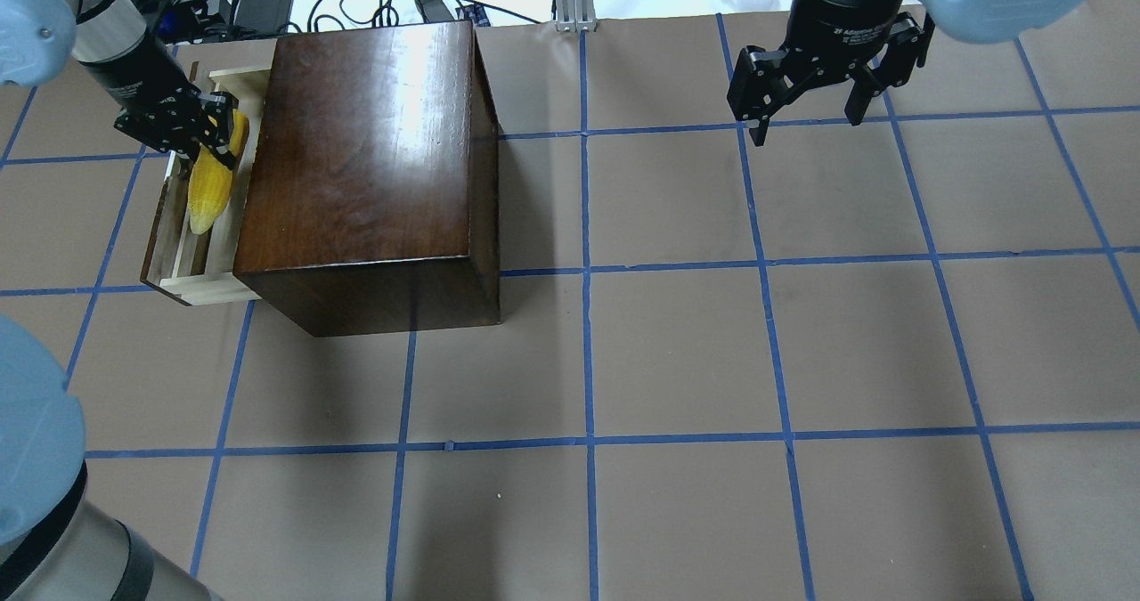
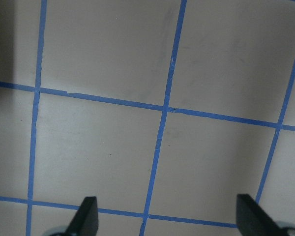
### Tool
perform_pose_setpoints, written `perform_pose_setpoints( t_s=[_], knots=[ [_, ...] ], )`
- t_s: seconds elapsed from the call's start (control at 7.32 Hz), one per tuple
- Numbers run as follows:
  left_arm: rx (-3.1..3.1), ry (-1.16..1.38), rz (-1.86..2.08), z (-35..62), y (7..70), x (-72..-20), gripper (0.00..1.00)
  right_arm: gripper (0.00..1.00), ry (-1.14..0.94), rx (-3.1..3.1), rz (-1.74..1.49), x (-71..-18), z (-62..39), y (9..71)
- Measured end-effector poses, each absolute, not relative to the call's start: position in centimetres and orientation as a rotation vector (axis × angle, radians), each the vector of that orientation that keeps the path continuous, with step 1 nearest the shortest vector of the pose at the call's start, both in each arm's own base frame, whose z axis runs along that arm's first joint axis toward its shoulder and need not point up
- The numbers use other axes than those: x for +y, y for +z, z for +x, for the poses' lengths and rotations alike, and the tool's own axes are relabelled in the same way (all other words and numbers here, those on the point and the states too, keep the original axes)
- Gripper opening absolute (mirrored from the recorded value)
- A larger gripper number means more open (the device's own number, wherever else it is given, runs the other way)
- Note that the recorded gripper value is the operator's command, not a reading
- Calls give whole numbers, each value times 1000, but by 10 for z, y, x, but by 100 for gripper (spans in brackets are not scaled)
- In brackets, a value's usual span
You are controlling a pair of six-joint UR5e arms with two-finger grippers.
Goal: Open drawer and put corn inside
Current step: 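Lower the corn into the drawer and open the left gripper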
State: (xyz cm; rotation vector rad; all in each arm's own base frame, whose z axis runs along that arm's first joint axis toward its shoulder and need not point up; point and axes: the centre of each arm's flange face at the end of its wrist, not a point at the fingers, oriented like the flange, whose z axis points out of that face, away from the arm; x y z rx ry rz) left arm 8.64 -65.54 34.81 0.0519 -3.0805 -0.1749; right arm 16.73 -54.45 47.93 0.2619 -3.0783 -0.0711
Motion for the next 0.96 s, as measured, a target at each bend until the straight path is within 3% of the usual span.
perform_pose_setpoints(
  t_s=[0.68, 0.96],
  knots=[
    [-3097, -119, 39, 93, 367, -655, 97, 100, -71, -3078, 261, -545, 167, 479],
    [-3102, -85, 54, 81, 402, -645, 100, 100, -71, -3078, 261, -545, 167, 479]
  ],
)
